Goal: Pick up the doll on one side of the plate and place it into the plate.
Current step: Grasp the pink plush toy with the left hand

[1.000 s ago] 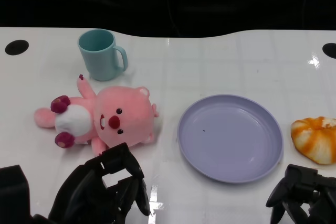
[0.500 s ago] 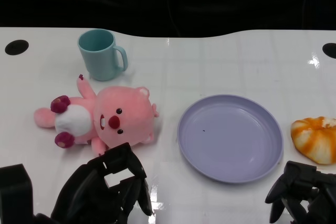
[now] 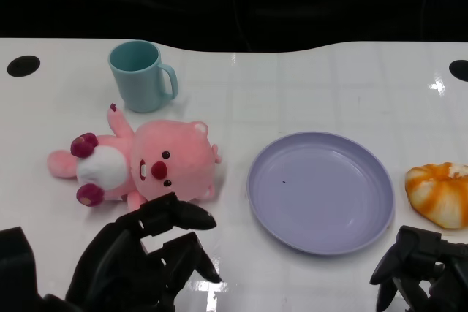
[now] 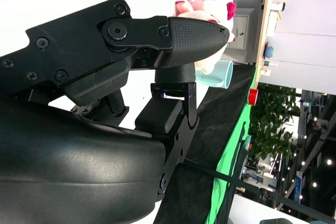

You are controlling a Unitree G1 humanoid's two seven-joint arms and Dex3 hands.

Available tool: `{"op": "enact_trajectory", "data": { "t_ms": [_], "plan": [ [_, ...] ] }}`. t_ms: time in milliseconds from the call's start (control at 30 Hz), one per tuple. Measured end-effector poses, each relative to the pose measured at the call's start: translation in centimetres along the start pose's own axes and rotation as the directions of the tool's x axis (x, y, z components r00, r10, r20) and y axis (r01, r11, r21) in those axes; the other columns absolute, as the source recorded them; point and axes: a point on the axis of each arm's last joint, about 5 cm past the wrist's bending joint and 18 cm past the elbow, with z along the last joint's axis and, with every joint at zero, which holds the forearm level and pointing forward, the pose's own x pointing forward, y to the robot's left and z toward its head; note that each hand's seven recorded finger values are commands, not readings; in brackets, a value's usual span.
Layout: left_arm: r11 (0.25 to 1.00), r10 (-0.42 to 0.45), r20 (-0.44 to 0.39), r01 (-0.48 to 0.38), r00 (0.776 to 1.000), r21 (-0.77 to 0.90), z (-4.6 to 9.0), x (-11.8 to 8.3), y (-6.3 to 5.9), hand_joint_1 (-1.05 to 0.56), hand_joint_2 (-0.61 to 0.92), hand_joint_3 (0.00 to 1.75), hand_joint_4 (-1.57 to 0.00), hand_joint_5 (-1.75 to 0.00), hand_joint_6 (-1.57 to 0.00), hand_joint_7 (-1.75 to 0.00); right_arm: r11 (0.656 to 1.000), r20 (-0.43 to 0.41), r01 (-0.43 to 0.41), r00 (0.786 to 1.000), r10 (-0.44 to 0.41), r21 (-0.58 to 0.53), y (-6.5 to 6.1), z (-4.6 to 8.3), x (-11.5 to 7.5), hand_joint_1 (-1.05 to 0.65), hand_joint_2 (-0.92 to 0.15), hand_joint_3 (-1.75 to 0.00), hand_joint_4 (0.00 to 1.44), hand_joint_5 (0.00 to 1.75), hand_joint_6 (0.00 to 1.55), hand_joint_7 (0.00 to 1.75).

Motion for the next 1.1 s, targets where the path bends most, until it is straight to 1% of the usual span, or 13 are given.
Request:
{"op": "enact_trajectory", "data": {
  "t_ms": [133,200,333,367,400,567,700,767,833,867,967,1033,1100],
  "plan": [
    [0.998,-0.001,0.043,-0.001,0.999,0.061,0.9,-0.2,0.2,-0.44,0.88,0.18,-0.54,-0.92,-0.71,-0.22,1.0,0.001,-0.002,1.0,0.002,-0.001,0.0,0.0,0.0,-0.82,-0.91,-0.45,0.92,1.48,0.87,1.18],
    [0.996,0.0,0.058,-0.005,0.998,0.084,1.4,-0.3,0.4,-0.49,0.9,0.12,-0.49,-0.87,-0.67,-0.15,1.0,0.002,-0.002,1.0,0.002,-0.001,0.0,0.0,0.0,-0.81,-0.9,-0.43,0.93,1.48,0.88,1.17],
    [0.977,0.002,0.093,-0.022,0.996,0.214,2.5,-0.7,1.0,-0.56,0.92,0.07,-0.39,-0.83,-0.58,-0.08,1.0,0.009,-0.002,1.0,0.002,-0.003,0.0,0.2,0.0,-0.81,-0.9,-0.45,0.92,1.48,0.89,1.17],
    [0.968,-0.002,0.098,-0.023,0.995,0.248,2.7,-0.7,1.0,-0.59,0.92,0.08,-0.31,-0.79,-0.52,-0.05,1.0,0.009,-0.001,1.0,0.001,-0.002,0.0,0.2,0.0,-0.81,-0.87,-0.5,0.92,1.49,0.89,1.17],
    [0.956,-0.009,0.098,-0.02,0.995,0.292,3.0,-0.8,1.2,-0.6,0.92,0.09,-0.28,-0.77,-0.5,-0.04,1.0,0.009,-0.001,1.0,0.001,-0.002,0.1,0.2,0.0,-0.81,-0.85,-0.54,0.92,1.49,0.89,1.17],
    [0.847,-0.043,0.124,-0.03,0.991,0.531,5.1,-0.6,1.6,-0.69,0.92,0.06,-0.15,-0.69,-0.44,0.0,1.0,0.01,0.001,1.0,-0.001,-0.002,0.1,0.2,0.0,-0.81,-0.82,-0.6,0.93,1.5,0.89,1.17],
    [0.696,-0.029,0.128,-0.072,0.991,0.715,7.0,-0.2,1.6,-0.72,0.92,0.05,-0.05,-0.65,-0.37,0.0,1.0,0.012,0.002,1.0,-0.002,0.004,0.1,0.2,0.0,-0.81,-0.82,-0.59,0.93,1.49,0.89,1.17],
    [0.565,-0.012,0.111,-0.085,0.994,0.821,8.1,0.0,1.6,-0.69,0.91,0.03,-0.01,-0.61,-0.33,0.0,1.0,0.013,0.004,1.0,-0.004,0.005,0.2,0.2,0.1,-0.81,-0.82,-0.59,0.93,1.5,0.89,1.17],
    [0.414,0.008,0.105,-0.098,0.994,0.905,9.4,0.1,1.6,-0.69,0.91,0.02,-0.01,-0.59,-0.32,0.0,1.0,0.013,0.005,1.0,-0.005,0.007,0.2,0.2,0.1,-0.8,-0.83,-0.59,0.93,1.5,0.88,1.18],
    [0.353,0.014,0.109,-0.107,0.994,0.929,9.9,0.2,1.6,-0.69,0.91,0.02,-0.01,-0.59,-0.32,0.0,1.0,0.013,0.006,1.0,-0.006,0.007,0.2,0.2,0.1,-0.8,-0.83,-0.59,0.92,1.51,0.88,1.18],
    [0.221,0.035,0.118,-0.123,0.992,0.967,10.5,0.4,1.5,-0.7,0.92,0.03,0.0,-0.53,-0.29,0.0,1.0,0.013,0.01,1.0,-0.01,0.006,0.2,0.2,0.1,-0.8,-0.82,-0.6,0.92,1.52,0.88,1.2],
    [0.125,0.058,0.103,-0.11,0.993,0.986,10.7,0.5,1.5,-0.69,0.9,0.02,0.0,-0.49,-0.29,0.0,1.0,0.013,0.01,1.0,-0.01,0.007,0.2,0.2,0.1,-0.79,-0.82,-0.61,0.92,1.52,0.88,1.2],
    [0.048,0.074,0.097,-0.101,0.993,0.994,10.9,0.8,1.6,-0.69,0.88,0.01,0.0,-0.48,-0.28,0.0,1.0,0.012,0.01,1.0,-0.011,0.008,0.2,0.1,0.1,-0.8,-0.81,-0.62,0.92,1.52,0.88,1.2]
  ]
}}
